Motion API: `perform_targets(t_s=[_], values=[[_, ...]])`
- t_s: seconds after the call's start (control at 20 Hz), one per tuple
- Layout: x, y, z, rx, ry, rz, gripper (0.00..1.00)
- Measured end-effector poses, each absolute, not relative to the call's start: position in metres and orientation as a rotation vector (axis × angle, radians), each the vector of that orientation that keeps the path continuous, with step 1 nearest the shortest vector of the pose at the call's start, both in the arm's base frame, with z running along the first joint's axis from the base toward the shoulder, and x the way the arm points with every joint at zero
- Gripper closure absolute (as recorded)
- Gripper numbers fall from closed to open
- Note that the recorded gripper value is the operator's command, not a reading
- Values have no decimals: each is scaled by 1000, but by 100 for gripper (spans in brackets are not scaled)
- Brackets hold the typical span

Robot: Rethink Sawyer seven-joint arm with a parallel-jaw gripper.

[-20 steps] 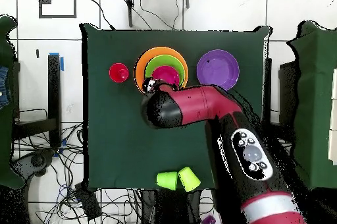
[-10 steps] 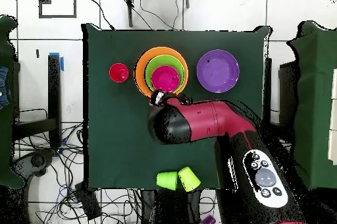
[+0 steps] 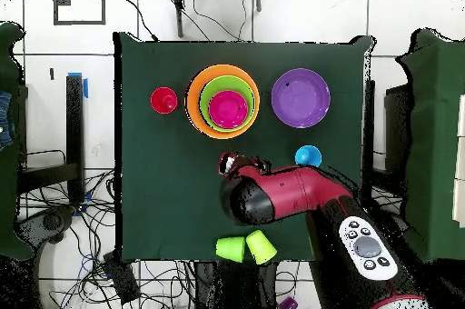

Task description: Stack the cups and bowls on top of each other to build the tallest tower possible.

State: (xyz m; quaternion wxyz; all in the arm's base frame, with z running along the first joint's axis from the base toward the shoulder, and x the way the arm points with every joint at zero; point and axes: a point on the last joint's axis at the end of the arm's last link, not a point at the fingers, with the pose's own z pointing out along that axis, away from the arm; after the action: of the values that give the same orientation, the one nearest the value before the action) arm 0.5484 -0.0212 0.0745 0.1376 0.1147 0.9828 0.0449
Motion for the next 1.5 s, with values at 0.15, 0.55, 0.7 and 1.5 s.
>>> perform_targets(t_s=[0.15, 0.55, 0.7, 1.5], values=[[529, -33, 56, 275, 2835, 120, 0], [480, -60, 24, 223, 2898, 94, 0], [467, -74, 17, 208, 2915, 79, 0], [435, -160, 56, 424, 2951, -9, 0]])
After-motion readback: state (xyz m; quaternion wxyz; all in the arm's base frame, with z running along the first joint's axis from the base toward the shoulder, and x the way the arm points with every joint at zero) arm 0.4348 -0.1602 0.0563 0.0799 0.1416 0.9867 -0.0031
